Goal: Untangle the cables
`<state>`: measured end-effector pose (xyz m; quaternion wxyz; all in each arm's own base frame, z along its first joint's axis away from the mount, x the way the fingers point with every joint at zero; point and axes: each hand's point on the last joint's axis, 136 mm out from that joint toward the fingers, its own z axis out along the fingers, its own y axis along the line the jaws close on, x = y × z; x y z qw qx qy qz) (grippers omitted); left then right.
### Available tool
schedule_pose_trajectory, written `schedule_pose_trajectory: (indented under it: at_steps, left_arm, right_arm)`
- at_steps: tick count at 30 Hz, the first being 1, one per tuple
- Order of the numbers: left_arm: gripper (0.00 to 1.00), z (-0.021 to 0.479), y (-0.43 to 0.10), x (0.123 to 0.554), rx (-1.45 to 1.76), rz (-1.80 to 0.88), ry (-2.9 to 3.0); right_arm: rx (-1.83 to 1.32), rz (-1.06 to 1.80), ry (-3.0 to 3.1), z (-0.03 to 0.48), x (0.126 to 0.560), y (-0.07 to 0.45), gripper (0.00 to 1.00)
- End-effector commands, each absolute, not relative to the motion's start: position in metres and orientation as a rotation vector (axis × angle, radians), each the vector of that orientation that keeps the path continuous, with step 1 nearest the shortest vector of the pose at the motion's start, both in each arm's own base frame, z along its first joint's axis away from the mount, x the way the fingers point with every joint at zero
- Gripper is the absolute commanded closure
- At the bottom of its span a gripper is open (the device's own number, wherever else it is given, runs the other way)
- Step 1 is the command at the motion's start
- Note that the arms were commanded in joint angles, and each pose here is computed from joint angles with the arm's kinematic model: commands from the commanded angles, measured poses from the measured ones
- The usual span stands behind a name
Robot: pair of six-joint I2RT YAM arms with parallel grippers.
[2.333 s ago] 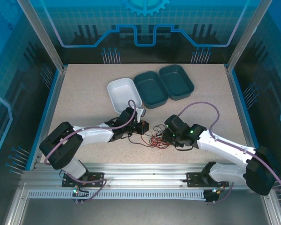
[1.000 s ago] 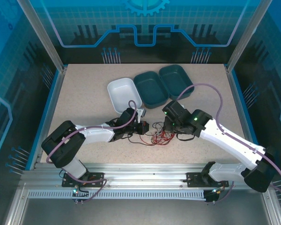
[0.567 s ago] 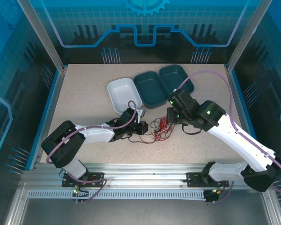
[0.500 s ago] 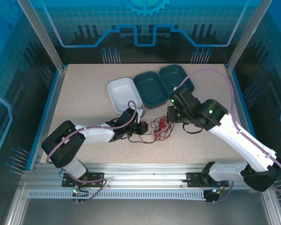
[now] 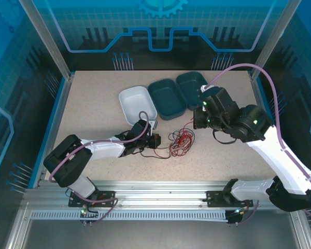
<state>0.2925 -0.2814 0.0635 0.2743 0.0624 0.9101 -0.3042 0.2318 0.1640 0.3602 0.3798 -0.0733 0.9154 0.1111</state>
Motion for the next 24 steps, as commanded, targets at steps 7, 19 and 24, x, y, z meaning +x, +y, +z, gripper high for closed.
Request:
schedule_pose_trajectory:
  at_steps: [7,19,24]
  left_arm:
    - [1.0,0.062,-0.272,0.29,0.178,-0.78,2.454]
    - [1.0,0.06,-0.269,0.289,0.17,-0.764,2.459]
    - [1.0,0.057,-0.267,0.288,0.163,-0.758,2.467]
  right_arm:
    - [-0.224,0.274,2.176,0.42,0.233,0.15,0.99]
    - [-0.232,0.314,2.033,0.473,0.228,0.141,0.98]
    - [-0.232,0.34,1.961,0.499,0.224,0.136,0.98]
